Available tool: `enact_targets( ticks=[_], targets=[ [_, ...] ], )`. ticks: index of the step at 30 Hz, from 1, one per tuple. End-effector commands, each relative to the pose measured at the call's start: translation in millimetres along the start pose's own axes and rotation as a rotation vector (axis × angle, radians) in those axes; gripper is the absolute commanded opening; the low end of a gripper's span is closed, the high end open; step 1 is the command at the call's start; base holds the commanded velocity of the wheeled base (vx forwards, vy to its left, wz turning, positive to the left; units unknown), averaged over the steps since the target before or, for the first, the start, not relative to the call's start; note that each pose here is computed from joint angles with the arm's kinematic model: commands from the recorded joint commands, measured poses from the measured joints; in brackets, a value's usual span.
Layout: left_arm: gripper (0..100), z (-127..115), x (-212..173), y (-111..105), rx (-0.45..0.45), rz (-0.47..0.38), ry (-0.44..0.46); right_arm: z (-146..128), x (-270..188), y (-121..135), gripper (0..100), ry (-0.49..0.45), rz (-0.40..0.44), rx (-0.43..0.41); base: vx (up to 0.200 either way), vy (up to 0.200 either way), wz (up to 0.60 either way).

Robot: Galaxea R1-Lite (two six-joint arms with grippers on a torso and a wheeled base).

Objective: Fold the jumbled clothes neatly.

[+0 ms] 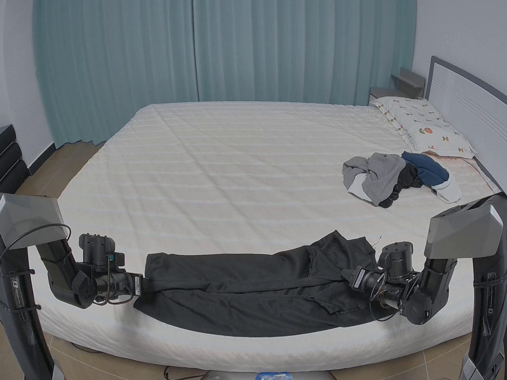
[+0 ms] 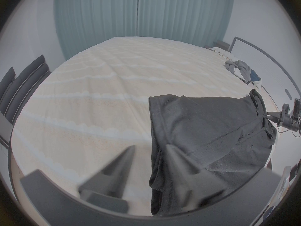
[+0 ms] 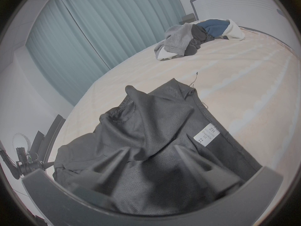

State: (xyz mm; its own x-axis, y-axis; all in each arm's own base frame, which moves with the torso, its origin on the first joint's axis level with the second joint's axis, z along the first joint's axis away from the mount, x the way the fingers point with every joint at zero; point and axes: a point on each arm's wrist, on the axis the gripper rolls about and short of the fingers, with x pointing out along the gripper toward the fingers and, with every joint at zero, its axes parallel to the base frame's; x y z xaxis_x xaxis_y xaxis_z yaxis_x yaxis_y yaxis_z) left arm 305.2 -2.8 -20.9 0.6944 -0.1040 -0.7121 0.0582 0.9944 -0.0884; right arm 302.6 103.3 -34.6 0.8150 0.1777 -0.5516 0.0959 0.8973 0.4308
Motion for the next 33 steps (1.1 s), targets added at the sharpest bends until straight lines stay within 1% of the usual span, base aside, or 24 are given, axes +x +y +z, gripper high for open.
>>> enact_targets(
  ticks=[1,4,5,6,8,10,11,12,13,14,15,16,17,19,20,23,28,31,33],
  targets=[
    [100,5.4,-4.7,-0.6,-0.007,-0.002,-0.026,15.2,-18.2,5.3,100,-0.051,0.026,0.026,0.000,0.000,0.00],
    [100,10.5,-8.1,1.3,-0.013,0.001,-0.048,24.6,-26.3,5.8,100,-0.078,0.037,0.046,0.000,0.000,0.00],
    [100,17.1,-13.1,5.4,-0.034,0.010,-0.077,35.8,-29.9,2.1,100,-0.112,0.035,0.074,0.000,0.000,0.00],
    [100,20.1,-15.5,7.3,-0.047,0.008,-0.090,39.6,-30.8,-1.0,100,-0.120,0.032,0.086,0.000,0.000,0.00],
    [100,26.6,-19.3,9.5,-0.079,0.004,-0.116,46.9,-29.8,-8.7,100,-0.128,0.033,0.117,0.000,0.000,0.00],
    [100,29.8,-19.9,10.4,-0.097,0.001,-0.127,48.4,-29.0,-12.2,100,-0.120,0.040,0.133,0.000,0.000,0.00],
    [100,36.9,-17.7,10.5,-0.152,-0.017,-0.151,51.5,-23.6,-16.7,100,-0.095,0.078,0.181,0.000,0.000,0.00],
    [100,40.0,-15.9,11.1,-0.184,-0.025,-0.159,53.1,-19.3,-19.1,100,-0.083,0.092,0.208,0.000,0.000,0.00],
    [100,41.8,-15.2,11.2,-0.199,-0.028,-0.165,53.9,-17.3,-20.2,100,-0.080,0.096,0.218,0.000,0.000,0.00],
    [100,46.7,-13.1,11.4,-0.243,-0.039,-0.179,56.4,-10.5,-24.3,100,-0.078,0.102,0.238,0.000,0.000,0.00],
    [100,48.4,-12.4,11.5,-0.258,-0.044,-0.183,56.9,-8.5,-25.2,100,-0.077,0.102,0.241,0.000,0.000,0.00],
    [100,52.7,-11.2,12.6,-0.293,-0.052,-0.191,56.7,-3.2,-28.4,100,-0.075,0.098,0.248,0.000,0.000,0.00],
    [100,55.7,-8.2,13.8,-0.326,-0.064,-0.185,55.5,2.6,-30.5,100,-0.073,0.093,0.251,0.000,0.000,0.00],
    [100,55.9,-7.2,13.9,-0.334,-0.069,-0.181,54.5,3.6,-30.6,100,-0.070,0.093,0.250,0.000,0.000,0.00],
    [100,54.9,3.0,14.8,-0.390,-0.106,-0.127,50.8,10.7,-33.0,100,-0.059,0.087,0.251,0.000,0.000,0.00],
    [100,50.6,15.2,15.3,-0.425,-0.129,-0.075,49.0,16.9,-34.9,100,-0.055,0.084,0.252,0.000,0.000,0.00],
    [100,44.5,30.4,16.7,-0.452,-0.125,-0.047,47.9,26.9,-38.0,100,-0.060,0.081,0.255,0.000,0.000,0.00],
    [100,45.3,34.5,16.8,-0.465,-0.128,-0.050,52.7,27.0,-42.9,100,-0.075,0.072,0.263,0.000,0.000,0.00],
    [100,47.9,34.9,16.9,-0.491,-0.131,-0.057,54.5,26.7,-48.0,100,-0.080,0.060,0.273,0.000,0.000,0.00]
  ],
)
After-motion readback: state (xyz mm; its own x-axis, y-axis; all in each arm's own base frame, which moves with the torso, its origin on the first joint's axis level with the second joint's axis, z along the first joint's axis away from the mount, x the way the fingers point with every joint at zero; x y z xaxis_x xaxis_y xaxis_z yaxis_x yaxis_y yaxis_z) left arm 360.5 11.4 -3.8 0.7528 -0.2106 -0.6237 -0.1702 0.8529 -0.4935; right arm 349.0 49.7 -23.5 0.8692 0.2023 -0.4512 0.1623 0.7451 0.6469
